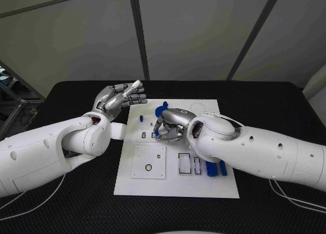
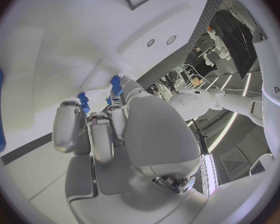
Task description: Assemble the parts on the task board
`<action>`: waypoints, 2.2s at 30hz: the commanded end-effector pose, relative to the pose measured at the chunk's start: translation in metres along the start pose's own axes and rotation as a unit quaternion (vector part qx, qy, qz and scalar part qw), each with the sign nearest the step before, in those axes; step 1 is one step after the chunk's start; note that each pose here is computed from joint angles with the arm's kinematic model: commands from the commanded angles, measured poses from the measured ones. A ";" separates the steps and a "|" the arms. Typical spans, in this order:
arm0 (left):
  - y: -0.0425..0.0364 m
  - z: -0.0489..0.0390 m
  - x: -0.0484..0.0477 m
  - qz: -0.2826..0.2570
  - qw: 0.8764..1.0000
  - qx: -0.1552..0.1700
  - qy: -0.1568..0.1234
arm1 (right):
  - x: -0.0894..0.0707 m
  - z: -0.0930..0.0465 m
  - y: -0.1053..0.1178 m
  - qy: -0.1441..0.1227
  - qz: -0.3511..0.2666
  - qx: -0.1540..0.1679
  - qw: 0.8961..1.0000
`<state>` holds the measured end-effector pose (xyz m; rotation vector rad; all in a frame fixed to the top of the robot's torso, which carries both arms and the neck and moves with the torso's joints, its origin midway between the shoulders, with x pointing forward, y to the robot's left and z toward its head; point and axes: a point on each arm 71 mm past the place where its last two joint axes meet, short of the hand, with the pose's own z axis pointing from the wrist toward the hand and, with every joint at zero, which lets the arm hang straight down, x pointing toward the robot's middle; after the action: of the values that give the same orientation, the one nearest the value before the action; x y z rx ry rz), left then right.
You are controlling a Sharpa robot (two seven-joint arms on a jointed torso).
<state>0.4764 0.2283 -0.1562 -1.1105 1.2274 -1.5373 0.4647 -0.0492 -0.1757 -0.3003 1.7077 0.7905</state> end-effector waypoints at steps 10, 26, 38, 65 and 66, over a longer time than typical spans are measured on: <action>-0.0013 0.0007 0.0014 -0.001 1.000 0.004 0.008 | 0.005 -0.001 -0.006 0.016 -0.022 0.018 0.999; -0.0012 0.0008 0.0017 -0.001 1.000 0.003 0.008 | 0.006 0.000 -0.007 0.022 -0.033 0.025 0.999; -0.0011 0.0009 0.0017 -0.001 1.000 0.003 0.008 | 0.006 0.000 -0.007 0.025 -0.034 0.025 0.999; -0.0005 0.0013 0.0011 -0.001 1.000 0.001 0.009 | 0.004 0.000 -0.005 0.008 -0.029 0.021 0.999; -0.0005 0.0013 0.0010 -0.001 1.000 0.001 0.009 | 0.003 0.000 -0.005 0.003 -0.028 0.020 0.999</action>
<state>0.4774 0.2288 -0.1571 -1.1137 1.2321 -1.5353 0.4658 -0.0506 -0.1796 -0.3339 1.7176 0.7276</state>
